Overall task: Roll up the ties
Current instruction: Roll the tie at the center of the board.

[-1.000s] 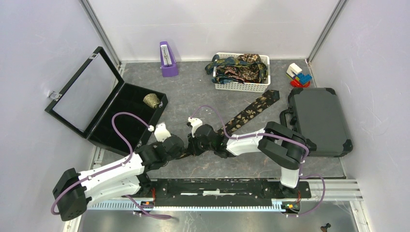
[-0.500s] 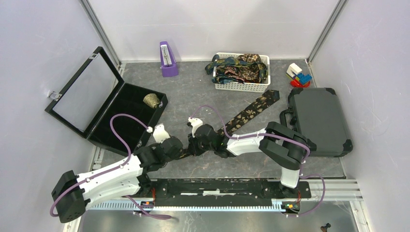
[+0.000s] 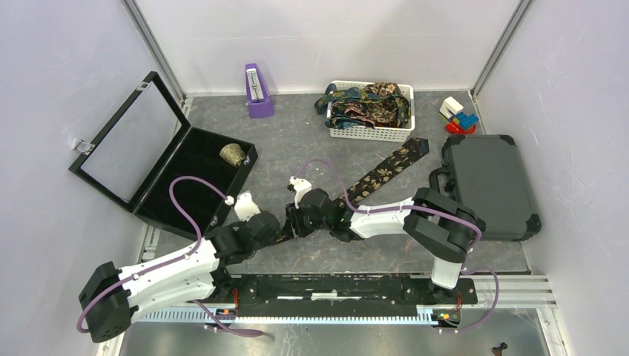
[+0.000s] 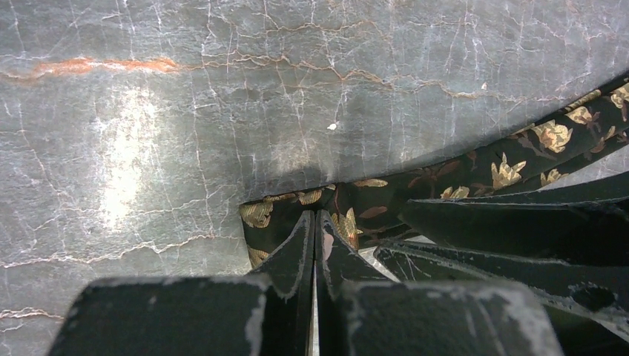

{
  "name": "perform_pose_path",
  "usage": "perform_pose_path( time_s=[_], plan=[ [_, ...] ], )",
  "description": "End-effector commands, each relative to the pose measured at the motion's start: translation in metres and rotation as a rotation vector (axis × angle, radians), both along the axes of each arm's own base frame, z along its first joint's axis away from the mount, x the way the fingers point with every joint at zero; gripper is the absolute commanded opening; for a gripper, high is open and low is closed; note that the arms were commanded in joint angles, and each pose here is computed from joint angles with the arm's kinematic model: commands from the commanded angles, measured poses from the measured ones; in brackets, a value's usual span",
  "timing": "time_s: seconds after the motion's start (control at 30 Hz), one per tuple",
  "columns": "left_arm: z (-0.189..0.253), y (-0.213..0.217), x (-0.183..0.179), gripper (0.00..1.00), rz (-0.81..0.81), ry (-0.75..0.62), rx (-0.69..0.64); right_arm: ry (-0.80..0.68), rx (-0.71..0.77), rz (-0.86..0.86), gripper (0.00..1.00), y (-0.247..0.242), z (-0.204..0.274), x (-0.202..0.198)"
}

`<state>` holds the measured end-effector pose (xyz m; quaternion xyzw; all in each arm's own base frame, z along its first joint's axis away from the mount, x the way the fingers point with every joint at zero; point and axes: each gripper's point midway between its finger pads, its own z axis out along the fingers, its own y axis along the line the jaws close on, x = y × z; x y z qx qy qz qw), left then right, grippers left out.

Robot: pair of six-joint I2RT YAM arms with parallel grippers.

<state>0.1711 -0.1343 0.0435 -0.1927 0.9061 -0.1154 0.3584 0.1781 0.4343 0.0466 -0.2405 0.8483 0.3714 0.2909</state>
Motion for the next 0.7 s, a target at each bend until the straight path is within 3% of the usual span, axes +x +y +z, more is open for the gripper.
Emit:
perform_pose_path(
  time_s=[0.0,0.37,0.67],
  plan=[
    [0.000,-0.003,0.004,0.02,0.019,-0.026,-0.030,-0.007,0.102,0.013,0.42,0.016,0.032,0.001],
    [-0.001,-0.006,0.005,0.02,0.013,-0.042,-0.060,0.026,0.119,0.021,0.43,0.030,0.028,0.002],
    [0.003,-0.007,0.005,0.02,0.007,-0.054,-0.078,0.038,0.086,0.013,0.37,0.028,0.012,0.002]
  ],
)
